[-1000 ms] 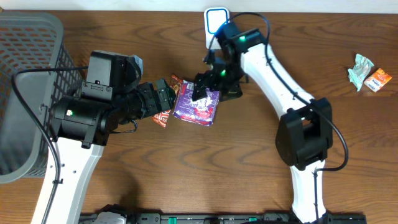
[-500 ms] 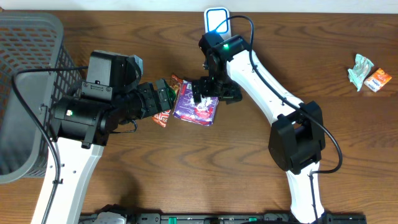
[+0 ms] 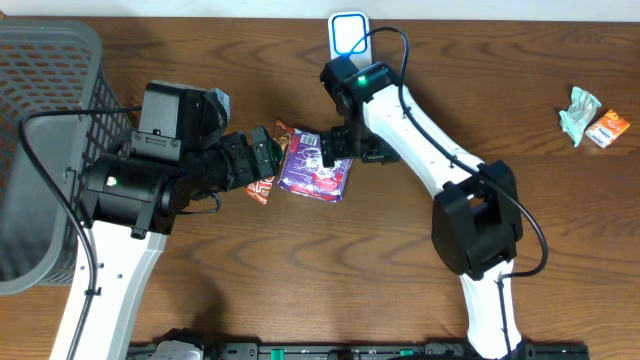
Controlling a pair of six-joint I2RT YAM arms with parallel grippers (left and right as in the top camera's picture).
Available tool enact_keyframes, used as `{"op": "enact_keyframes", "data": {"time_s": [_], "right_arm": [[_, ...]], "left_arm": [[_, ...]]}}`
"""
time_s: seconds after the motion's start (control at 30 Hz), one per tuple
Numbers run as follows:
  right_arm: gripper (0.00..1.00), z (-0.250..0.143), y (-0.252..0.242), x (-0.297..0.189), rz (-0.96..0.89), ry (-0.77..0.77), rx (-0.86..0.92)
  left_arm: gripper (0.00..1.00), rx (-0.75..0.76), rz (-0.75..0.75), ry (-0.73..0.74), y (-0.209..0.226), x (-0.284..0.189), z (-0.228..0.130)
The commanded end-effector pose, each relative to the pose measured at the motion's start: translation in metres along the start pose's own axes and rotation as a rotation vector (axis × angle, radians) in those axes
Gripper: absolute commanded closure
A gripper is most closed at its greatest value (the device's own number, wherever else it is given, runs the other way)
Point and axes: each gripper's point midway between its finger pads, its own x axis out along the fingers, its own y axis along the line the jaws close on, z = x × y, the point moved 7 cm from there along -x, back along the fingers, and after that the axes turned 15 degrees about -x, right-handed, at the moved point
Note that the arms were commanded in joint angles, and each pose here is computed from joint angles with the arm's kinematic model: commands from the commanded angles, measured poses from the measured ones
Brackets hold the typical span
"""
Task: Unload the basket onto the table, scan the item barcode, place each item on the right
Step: 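Reach the right gripper to the purple package and grasp it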
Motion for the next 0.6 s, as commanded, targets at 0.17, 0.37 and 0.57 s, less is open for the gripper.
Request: {"op": "enact_keyframes", "data": {"time_s": [0.17, 0.37, 0.57], "right_arm": [[0.01, 0.012, -0.006, -0.001, 0.390, -0.036, -0.117], [0.05, 0.008, 0.000, 0.005, 0.595, -0.069, -0.262], [0.34, 0.001, -0.008, 0.046, 0.593, -0.060, -0.186]], "left_arm": [[0.02, 0.005, -0.009, -0.004, -0.002, -0.002, 0.002], [0.02, 0.005, -0.009, -0.004, -0.002, -0.002, 0.002], [0.02, 0.005, -0.009, -0.004, -0.002, -0.002, 0.002]]}}
